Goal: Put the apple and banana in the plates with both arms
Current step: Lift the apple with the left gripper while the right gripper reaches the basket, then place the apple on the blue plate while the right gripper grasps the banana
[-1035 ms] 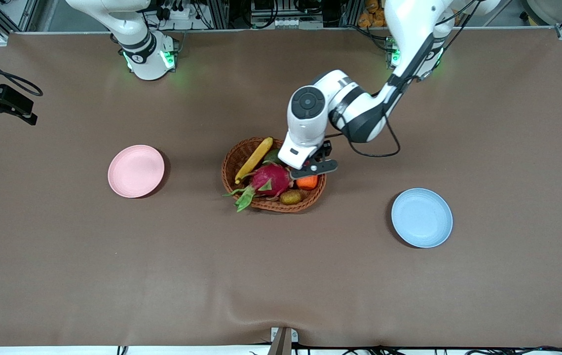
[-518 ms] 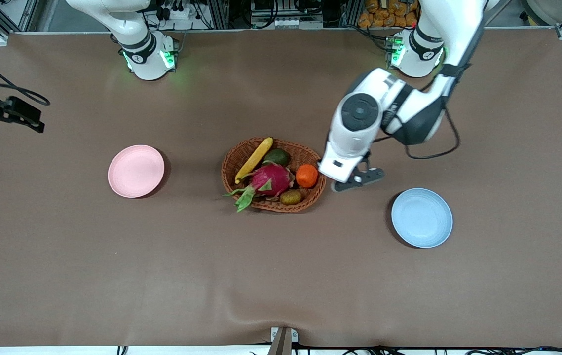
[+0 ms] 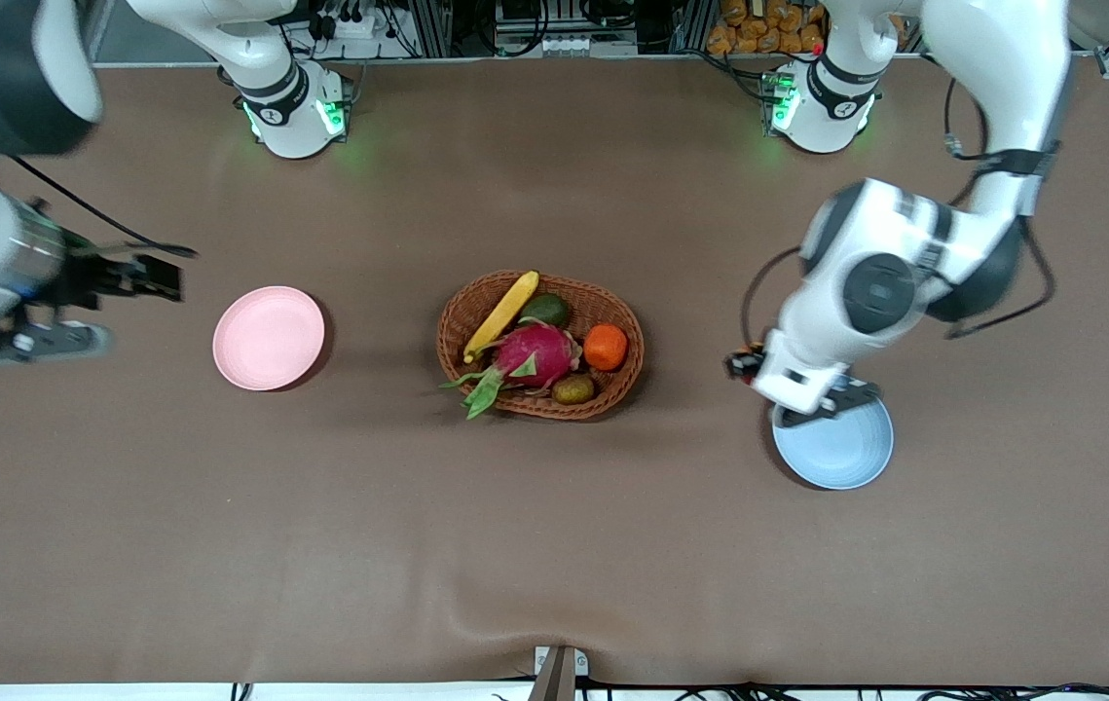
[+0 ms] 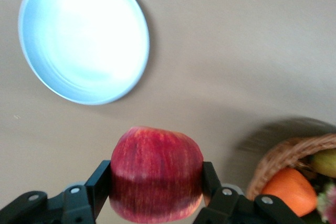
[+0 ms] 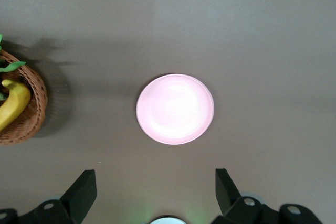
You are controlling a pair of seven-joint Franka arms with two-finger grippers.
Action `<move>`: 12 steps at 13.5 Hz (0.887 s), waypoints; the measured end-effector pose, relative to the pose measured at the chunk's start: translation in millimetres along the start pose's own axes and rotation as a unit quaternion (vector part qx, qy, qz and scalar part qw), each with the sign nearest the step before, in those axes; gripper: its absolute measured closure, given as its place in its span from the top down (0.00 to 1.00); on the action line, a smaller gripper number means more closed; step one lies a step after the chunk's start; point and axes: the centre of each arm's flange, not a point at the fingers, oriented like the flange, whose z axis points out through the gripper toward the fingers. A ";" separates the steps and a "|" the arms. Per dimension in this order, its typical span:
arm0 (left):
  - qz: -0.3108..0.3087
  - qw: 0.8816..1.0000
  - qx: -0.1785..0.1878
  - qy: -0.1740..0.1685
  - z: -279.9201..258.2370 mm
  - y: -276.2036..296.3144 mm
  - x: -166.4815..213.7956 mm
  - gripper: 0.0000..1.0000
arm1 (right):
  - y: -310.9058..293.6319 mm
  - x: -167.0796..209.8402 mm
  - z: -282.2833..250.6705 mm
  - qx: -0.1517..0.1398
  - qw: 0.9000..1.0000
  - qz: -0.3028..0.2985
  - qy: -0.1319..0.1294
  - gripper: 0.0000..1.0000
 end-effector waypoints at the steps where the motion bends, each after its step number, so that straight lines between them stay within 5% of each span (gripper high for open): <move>1: -0.002 1.000 -0.003 -0.004 0.2 -19.9 12.6 0.73 | -13.4 8.7 16.0 0.020 0.999 0.029 -0.017 1.00; 3: -0.004 1.000 -0.004 -0.013 5.7 -49.5 28.5 0.73 | -33.5 26.7 51.4 0.067 0.992 0.086 -0.060 1.00; 7: -0.017 0.999 0.000 -0.042 37.2 -79.7 46.4 0.73 | -57.4 60.8 120.3 0.118 0.970 0.168 -0.129 1.00; 12: -0.032 0.996 0.001 -0.080 94.0 -98.3 65.6 0.73 | -148.3 78.5 180.7 0.106 0.957 0.231 -0.141 0.87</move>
